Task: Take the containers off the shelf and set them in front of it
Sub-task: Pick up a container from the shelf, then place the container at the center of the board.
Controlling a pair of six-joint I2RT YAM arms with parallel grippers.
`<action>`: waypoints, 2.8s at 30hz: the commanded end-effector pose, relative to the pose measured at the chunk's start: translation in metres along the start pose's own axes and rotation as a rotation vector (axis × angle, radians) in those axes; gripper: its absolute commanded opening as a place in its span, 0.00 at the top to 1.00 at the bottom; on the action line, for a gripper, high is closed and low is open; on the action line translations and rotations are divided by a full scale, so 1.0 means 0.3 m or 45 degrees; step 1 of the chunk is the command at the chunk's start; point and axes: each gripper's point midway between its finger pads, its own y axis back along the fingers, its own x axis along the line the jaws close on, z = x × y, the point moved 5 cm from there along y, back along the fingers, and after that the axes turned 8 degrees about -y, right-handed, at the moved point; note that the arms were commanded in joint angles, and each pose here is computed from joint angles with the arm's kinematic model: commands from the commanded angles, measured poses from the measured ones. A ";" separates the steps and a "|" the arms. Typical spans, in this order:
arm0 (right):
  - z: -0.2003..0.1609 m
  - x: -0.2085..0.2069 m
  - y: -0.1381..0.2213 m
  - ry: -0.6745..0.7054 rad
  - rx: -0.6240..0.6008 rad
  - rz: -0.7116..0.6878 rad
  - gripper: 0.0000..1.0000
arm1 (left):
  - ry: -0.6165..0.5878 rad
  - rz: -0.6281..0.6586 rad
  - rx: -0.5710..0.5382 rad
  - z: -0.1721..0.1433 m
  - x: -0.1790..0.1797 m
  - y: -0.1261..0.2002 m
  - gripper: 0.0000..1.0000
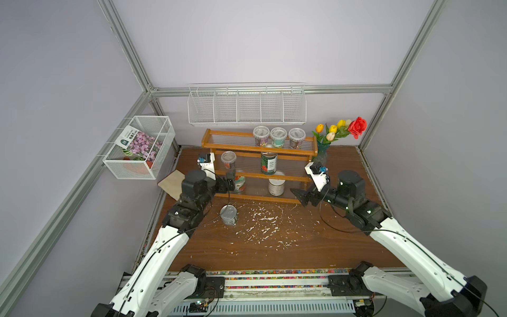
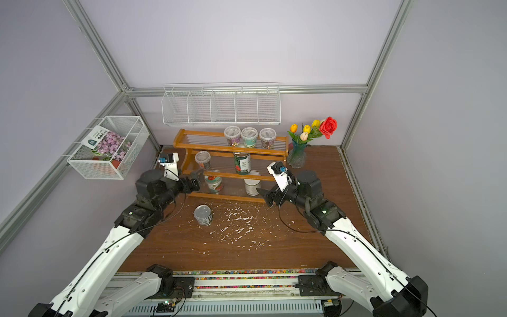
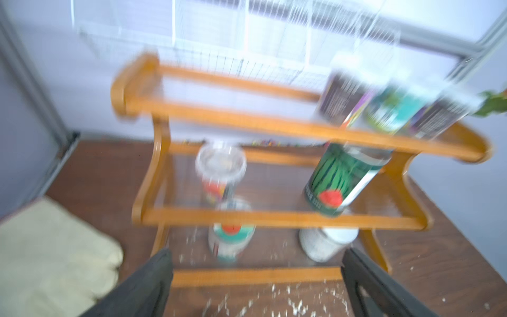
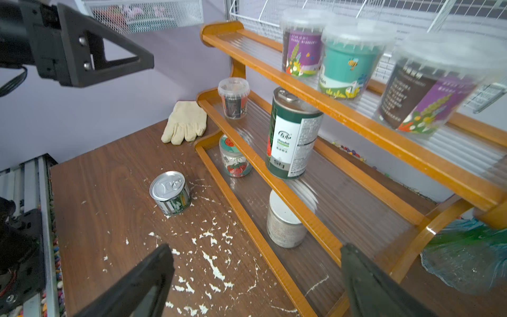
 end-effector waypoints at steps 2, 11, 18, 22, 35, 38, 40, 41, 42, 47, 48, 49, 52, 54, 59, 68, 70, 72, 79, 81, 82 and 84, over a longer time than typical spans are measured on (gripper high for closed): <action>0.099 0.015 0.033 -0.017 -0.133 0.038 0.03 | -0.294 -0.365 0.007 0.116 -0.098 -0.070 0.01; 0.159 -0.029 0.019 -0.039 -0.149 -0.025 0.02 | -0.360 -0.539 -0.056 0.263 -0.127 -0.332 0.00; 0.190 -0.080 0.030 -0.032 -0.158 -0.086 0.02 | -0.370 -0.620 -0.002 0.264 -0.139 -0.470 0.01; 0.198 -0.092 0.036 -0.027 -0.164 -0.096 0.02 | -0.373 -0.651 -0.006 0.265 -0.143 -0.514 0.00; 0.193 -0.108 0.035 -0.025 -0.154 -0.080 0.03 | -0.363 -0.766 0.053 0.228 -0.206 -0.615 0.02; 0.194 -0.111 0.036 -0.027 -0.153 -0.078 0.03 | -0.364 -0.763 0.048 0.231 -0.205 -0.631 0.06; 0.194 -0.114 0.036 -0.027 -0.153 -0.078 0.02 | -0.367 -0.766 0.039 0.231 -0.206 -0.641 0.10; 0.193 -0.114 0.036 -0.027 -0.152 -0.076 0.03 | -0.366 -0.767 0.030 0.234 -0.206 -0.643 0.11; 0.192 -0.117 0.035 -0.028 -0.151 -0.076 0.03 | -0.364 -0.774 0.019 0.238 -0.210 -0.643 0.11; 0.189 -0.119 0.031 -0.031 -0.149 -0.067 0.03 | -0.371 -0.797 -0.010 0.246 -0.215 -0.645 0.21; 0.188 -0.121 0.031 -0.032 -0.149 -0.067 0.03 | -0.376 -0.791 -0.017 0.251 -0.215 -0.643 0.24; 0.188 -0.122 0.030 -0.031 -0.147 -0.066 0.03 | -0.381 -0.784 -0.026 0.255 -0.215 -0.639 0.26; 0.186 -0.123 0.027 -0.033 -0.145 -0.061 0.03 | -0.393 -0.764 -0.057 0.268 -0.210 -0.620 0.30; 0.188 -0.123 0.027 -0.033 -0.147 -0.059 0.03 | -0.401 -0.759 -0.064 0.275 -0.210 -0.605 0.31; 0.190 -0.120 0.028 -0.036 -0.150 -0.050 0.03 | -0.421 -0.719 -0.095 0.297 -0.205 -0.543 0.32; 0.182 -0.110 0.039 -0.042 -0.146 -0.032 0.03 | -0.419 -0.684 -0.107 0.291 -0.221 -0.349 0.34; 0.175 -0.106 0.040 -0.038 -0.133 -0.025 0.03 | -0.406 -0.689 -0.085 0.262 -0.254 -0.300 0.34; 0.164 -0.104 0.042 -0.033 -0.122 -0.022 0.03 | -0.399 -0.685 -0.067 0.223 -0.297 -0.253 0.34; 0.109 -0.091 0.071 -0.026 -0.088 -0.019 0.03 | -0.261 -0.678 -0.008 -0.005 -0.448 -0.112 0.35; 0.087 -0.084 0.082 -0.025 -0.079 -0.015 0.03 | -0.238 -0.685 0.038 -0.102 -0.494 -0.093 0.35; 0.074 -0.080 0.087 -0.027 -0.073 -0.012 0.03 | -0.234 -0.711 0.065 -0.158 -0.513 -0.086 0.35; 0.051 -0.076 0.096 -0.025 -0.064 -0.013 0.03 | -0.189 -0.751 0.096 -0.252 -0.530 -0.081 0.35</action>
